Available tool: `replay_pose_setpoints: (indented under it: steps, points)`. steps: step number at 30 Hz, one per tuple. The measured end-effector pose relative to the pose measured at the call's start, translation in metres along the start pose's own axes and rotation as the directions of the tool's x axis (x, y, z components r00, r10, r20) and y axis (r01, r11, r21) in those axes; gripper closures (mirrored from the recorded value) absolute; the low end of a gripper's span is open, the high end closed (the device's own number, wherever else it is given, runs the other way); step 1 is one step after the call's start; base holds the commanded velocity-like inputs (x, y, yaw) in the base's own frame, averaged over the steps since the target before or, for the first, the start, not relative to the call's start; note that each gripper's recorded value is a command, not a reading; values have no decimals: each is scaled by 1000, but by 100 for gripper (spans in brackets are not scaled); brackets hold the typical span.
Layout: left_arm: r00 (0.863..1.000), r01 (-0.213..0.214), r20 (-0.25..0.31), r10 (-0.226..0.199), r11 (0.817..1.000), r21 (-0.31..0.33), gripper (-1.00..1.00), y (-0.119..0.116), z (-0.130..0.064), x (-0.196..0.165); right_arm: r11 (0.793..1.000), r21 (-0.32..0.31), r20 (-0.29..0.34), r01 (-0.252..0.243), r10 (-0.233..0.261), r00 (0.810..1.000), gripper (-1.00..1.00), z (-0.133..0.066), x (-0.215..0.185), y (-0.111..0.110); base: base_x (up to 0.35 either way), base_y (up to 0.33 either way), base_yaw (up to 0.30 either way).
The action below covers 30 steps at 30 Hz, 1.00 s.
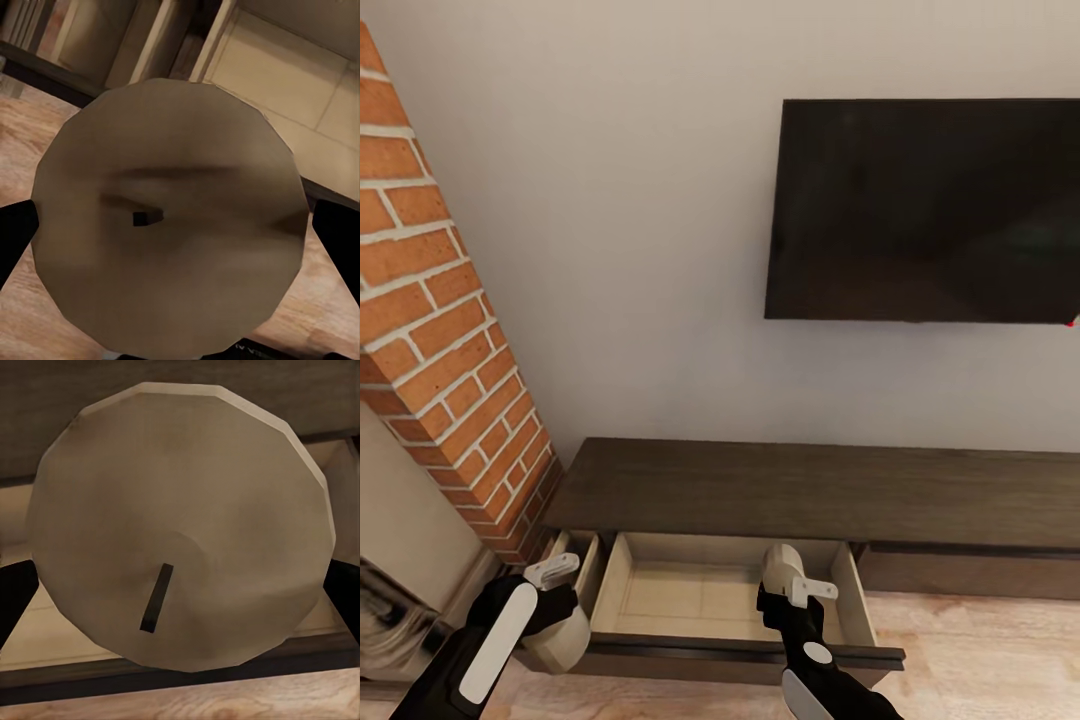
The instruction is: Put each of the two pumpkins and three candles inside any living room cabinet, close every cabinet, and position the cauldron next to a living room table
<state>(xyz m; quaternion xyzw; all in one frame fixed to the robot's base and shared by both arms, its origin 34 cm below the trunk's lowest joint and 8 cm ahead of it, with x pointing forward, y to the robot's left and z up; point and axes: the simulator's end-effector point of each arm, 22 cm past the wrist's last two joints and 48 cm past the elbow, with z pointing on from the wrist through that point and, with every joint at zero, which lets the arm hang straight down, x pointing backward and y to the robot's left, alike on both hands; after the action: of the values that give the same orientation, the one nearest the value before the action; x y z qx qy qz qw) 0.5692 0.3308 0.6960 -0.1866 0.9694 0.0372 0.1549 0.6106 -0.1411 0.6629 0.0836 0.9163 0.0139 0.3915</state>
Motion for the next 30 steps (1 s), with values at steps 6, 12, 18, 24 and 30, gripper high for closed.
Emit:
replay_pose_setpoints:
  steps: [6, 12, 18, 24, 30]
  points:
    - [1000, -11, 11, 11, 1000, 10, 100, -6, -11, -4, 1000, -2, -2, 0, 0, 1000, 100, -6, -5, 1, 0, 0, 0]
    - [992, -64, 111, 57, 996, 61, 100, -36, -44, -30, 1000, -8, -47, 12, -13, 999, 100, -14, 2, 8, 0, 0, 0]
    - [976, -122, 190, 102, 988, 98, 100, -72, -63, -35, 998, -29, -199, 57, -62, 978, 100, -27, 35, 25, 0, 0, 0]
    - [947, -133, 308, 88, 982, 131, 100, -101, -73, -45, 998, -34, -208, 61, -67, 976, 100, -30, 35, 29, 0, 0, 0]
    - [943, -129, 323, 80, 983, 131, 100, -101, -74, -48, 997, -43, -193, 59, -66, 979, 100, -31, 30, 33, 0, 129, -55]
